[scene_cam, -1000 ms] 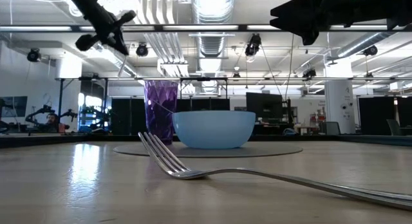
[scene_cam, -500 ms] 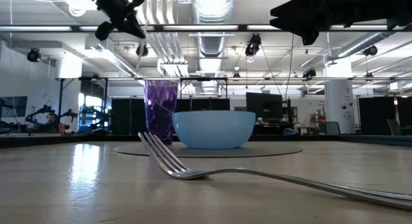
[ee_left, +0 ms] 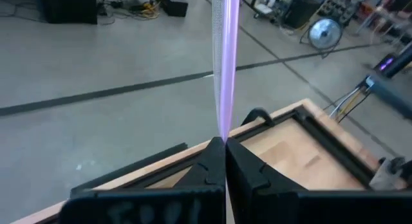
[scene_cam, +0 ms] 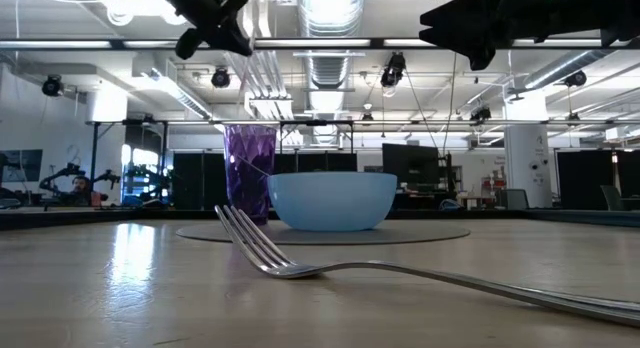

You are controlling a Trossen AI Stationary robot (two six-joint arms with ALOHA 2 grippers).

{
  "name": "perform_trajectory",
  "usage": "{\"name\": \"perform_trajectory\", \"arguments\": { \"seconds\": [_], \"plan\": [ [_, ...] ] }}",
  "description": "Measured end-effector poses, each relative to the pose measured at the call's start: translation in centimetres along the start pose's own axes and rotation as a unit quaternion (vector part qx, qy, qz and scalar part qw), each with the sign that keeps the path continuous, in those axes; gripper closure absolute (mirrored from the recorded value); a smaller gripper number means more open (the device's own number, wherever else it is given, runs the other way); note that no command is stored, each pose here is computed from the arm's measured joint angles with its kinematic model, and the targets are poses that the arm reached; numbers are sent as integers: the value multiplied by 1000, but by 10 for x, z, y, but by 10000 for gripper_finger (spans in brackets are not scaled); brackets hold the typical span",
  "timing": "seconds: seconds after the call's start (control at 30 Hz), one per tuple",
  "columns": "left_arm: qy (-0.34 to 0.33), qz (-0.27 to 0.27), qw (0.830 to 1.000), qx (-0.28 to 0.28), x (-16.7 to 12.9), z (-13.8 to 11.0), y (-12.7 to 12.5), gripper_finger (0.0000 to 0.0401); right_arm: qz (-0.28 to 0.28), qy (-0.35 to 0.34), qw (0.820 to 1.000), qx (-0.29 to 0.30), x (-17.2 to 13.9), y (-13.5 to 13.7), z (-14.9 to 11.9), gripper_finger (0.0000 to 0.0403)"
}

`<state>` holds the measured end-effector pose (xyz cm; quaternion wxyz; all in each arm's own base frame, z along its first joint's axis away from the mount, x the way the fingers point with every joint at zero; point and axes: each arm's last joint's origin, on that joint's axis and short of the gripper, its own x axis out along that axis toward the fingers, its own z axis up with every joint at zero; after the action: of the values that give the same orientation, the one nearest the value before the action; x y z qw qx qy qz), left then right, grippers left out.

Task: Pick & Place Utensil
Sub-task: Put the violet straw into the violet cup on the gray mat

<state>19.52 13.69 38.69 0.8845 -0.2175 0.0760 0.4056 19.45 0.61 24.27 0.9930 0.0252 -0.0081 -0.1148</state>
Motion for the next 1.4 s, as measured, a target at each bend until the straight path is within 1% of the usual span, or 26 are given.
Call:
{"name": "perform_trajectory", "arguments": {
  "seconds": [0.1,0.23,0.5,0.7,0.93,1.13,1.4],
  "plan": [
    [1,1,1000,12,8,-12,-4,401,0,0,1000,0,0,0,0,225],
    [-8,-11,1000,16,15,-25,-5,401,0,0,1000,0,0,0,0,225],
    [-2,-18,999,41,28,-58,0,401,0,0,1000,0,0,0,0,225],
    [-29,-37,998,38,36,-82,6,401,0,0,1000,1,0,0,0,225],
    [-29,-44,998,37,41,-111,15,401,0,0,1000,0,0,0,0,225],
    [-32,-54,997,44,42,-127,18,401,0,0,1000,0,0,0,0,225],
    [-26,-59,996,67,41,-131,17,401,0,0,1000,0,0,0,0,225]
  ]
}}
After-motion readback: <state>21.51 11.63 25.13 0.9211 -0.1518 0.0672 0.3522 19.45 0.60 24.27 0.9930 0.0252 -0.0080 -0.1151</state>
